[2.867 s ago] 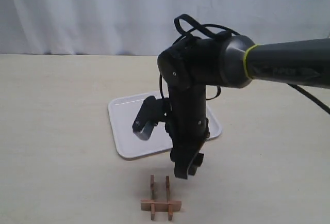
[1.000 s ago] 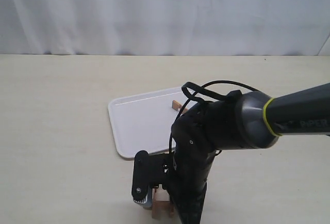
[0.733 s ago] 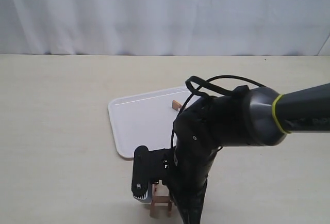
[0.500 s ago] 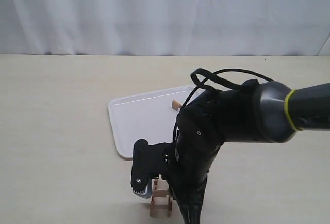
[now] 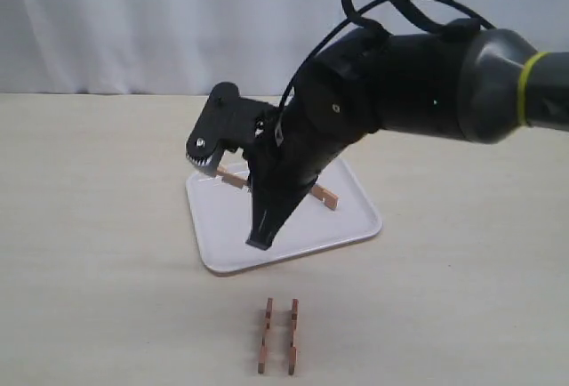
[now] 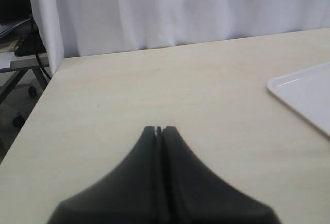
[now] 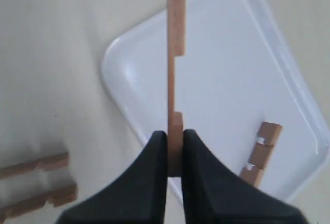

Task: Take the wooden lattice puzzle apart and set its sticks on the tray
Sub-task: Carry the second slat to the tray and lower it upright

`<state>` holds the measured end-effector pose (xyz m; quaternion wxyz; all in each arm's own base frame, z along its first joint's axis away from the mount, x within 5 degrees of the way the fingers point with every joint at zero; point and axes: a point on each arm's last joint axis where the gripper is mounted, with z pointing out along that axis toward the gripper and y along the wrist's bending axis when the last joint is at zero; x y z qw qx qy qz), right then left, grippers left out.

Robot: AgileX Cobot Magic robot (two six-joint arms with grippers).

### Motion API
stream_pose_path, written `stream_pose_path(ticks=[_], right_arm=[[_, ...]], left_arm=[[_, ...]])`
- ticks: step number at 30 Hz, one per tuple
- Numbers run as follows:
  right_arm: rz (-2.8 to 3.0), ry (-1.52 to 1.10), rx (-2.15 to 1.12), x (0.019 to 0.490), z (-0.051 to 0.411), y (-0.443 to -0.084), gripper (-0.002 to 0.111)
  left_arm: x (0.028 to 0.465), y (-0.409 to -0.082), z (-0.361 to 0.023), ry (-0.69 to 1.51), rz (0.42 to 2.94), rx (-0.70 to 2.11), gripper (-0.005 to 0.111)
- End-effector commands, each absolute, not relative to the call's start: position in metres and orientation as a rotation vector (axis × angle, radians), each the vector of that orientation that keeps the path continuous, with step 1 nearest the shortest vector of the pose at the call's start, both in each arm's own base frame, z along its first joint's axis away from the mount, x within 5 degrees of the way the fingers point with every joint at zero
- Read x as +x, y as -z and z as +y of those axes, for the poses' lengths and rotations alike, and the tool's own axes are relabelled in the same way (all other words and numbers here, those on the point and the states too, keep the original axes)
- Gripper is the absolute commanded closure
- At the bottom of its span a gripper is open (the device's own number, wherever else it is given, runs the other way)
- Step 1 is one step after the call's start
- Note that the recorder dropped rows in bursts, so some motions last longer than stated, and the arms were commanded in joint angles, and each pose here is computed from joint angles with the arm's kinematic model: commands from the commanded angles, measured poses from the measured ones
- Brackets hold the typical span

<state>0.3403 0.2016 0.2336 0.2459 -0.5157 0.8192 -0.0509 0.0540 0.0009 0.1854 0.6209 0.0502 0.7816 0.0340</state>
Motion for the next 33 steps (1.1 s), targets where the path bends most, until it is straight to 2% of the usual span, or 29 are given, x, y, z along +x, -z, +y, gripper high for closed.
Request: stream_pose_path(ticks=[1, 10, 21, 33], right_arm=[[2.419, 0.127, -1.264, 0.372, 0.191, -0.222, 0.104], [2.801, 0.159, -1.086, 0.414, 0.179, -0.167, 0.104], [2.853, 0.193, -0.864, 0.429, 0.166, -0.145, 0.104], [2.853, 0.154, -0.751, 0.434, 0.164, -0.141, 0.104]], left_arm=[[0.054, -0.186, 0.0, -0.065, 1.785, 0.114, 0.107], [0.054, -0.186, 0.0, -0.067, 1.785, 0.116, 0.107], [0.054, -0.186, 0.0, -0.067, 1.785, 0.116, 0.107], [0.054, -0.186, 0.0, -0.067, 1.785, 0.116, 0.107]])
